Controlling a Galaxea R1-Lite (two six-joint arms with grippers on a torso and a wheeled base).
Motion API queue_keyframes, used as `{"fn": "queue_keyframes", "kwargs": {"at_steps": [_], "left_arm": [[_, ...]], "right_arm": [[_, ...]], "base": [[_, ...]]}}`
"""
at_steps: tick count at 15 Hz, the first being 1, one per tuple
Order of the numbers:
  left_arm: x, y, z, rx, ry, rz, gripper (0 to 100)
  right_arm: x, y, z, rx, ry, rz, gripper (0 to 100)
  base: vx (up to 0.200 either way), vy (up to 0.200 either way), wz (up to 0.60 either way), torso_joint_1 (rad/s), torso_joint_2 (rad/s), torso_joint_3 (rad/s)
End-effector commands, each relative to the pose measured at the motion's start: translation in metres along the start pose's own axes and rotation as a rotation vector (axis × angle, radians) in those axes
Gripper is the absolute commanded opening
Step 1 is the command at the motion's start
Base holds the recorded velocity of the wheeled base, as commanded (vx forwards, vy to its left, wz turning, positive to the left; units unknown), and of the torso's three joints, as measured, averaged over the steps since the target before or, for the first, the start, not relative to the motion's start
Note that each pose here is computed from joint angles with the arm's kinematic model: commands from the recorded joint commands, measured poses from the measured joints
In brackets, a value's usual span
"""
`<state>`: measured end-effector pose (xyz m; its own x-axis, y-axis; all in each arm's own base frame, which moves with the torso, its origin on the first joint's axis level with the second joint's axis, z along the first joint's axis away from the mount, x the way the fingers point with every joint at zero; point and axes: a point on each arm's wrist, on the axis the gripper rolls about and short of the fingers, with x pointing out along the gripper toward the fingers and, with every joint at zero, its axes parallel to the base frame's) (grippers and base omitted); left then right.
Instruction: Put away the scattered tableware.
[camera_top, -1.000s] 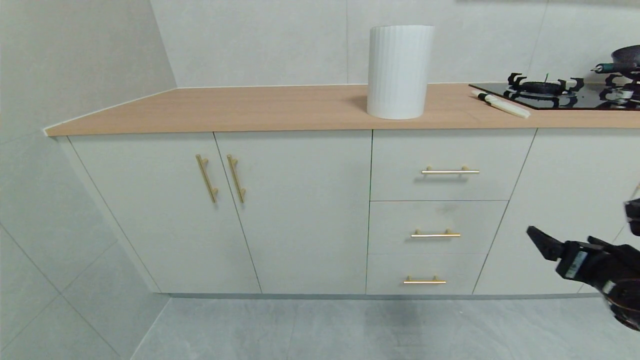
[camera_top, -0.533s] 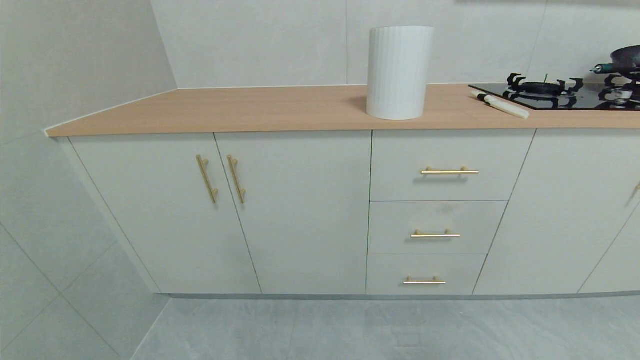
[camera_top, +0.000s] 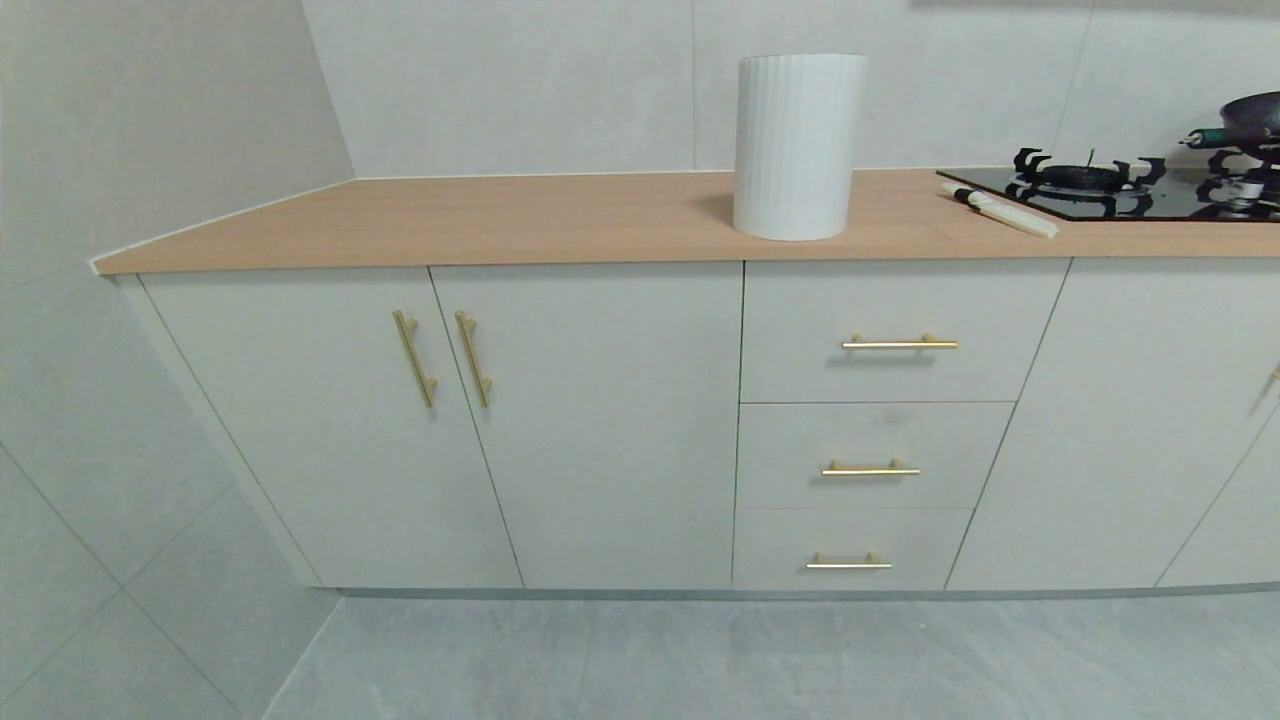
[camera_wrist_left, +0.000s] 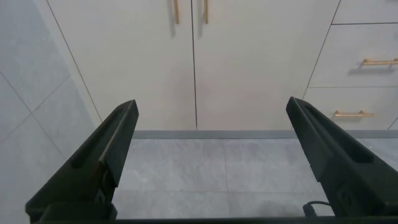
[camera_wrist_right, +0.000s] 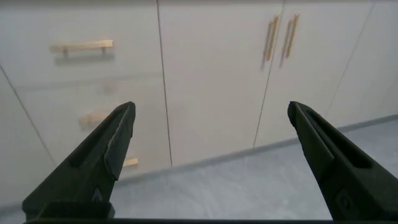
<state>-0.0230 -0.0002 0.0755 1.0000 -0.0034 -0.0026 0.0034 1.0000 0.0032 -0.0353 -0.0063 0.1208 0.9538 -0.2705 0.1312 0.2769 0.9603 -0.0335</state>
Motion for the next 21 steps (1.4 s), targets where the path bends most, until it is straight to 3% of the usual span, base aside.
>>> {"fn": "queue_keyframes", "kwargs": {"at_steps": [1,5,6,21], "left_arm": [[0.000,0.000,0.000,0.000,0.001,0.000,100],[0.000,0.000,0.000,0.000,0.001,0.000,100],[0.000,0.000,0.000,0.000,0.001,-0.001,100],[0.000,0.000,0.000,0.004,0.001,-0.001,100]], "right_arm": [[0.002,0.004,-0.024,-0.007,0.033,0.092,100],[0.005,0.010,-0.042,0.030,0.084,0.253,100],[0.004,0.011,-0.047,0.027,0.133,0.289,100],[0.004,0.011,-0.046,0.060,0.130,0.288,100]], "base": [[0.000,0.000,0.00,0.000,0.00,0.000],[0.000,0.000,0.00,0.000,0.00,0.000],[0.000,0.000,0.00,0.000,0.00,0.000],[0.000,0.000,0.00,0.000,0.00,0.000]]}}
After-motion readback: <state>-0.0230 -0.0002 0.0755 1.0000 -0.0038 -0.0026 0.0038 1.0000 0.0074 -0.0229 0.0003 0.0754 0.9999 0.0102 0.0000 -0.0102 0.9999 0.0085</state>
